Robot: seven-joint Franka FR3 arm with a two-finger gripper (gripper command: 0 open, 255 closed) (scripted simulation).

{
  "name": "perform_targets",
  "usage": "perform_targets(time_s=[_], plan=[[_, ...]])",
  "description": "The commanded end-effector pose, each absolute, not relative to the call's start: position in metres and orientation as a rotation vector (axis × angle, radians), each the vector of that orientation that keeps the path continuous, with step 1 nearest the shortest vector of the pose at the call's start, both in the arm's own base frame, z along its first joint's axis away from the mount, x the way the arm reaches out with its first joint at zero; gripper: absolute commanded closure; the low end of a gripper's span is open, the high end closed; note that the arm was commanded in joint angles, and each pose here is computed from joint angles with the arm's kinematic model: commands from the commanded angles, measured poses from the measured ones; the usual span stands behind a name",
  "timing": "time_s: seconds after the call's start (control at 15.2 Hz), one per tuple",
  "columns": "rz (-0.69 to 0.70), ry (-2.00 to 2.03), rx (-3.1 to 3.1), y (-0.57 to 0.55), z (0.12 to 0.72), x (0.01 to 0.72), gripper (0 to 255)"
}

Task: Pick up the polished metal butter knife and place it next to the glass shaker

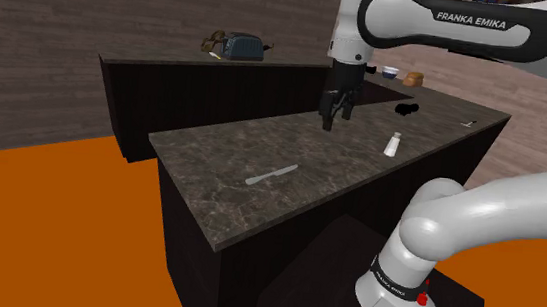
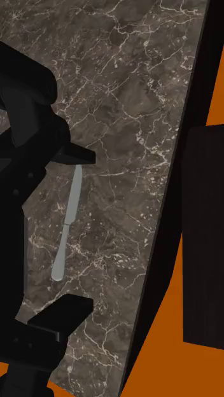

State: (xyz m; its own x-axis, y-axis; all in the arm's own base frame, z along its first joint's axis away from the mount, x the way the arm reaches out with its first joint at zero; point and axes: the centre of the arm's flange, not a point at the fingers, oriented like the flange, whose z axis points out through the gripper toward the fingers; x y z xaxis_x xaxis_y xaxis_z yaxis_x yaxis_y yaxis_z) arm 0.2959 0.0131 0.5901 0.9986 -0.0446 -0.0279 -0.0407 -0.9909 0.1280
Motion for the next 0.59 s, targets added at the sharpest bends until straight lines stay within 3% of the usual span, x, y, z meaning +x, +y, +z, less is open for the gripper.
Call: perform_targets(time_s=[0.0, 0.53], plan=[[-0.046, -0.065, 3.013, 0.013, 0.590, 0.296, 0], [0.089, 0.693, 3.011, -0.036, 0.508, 0.334, 0]])
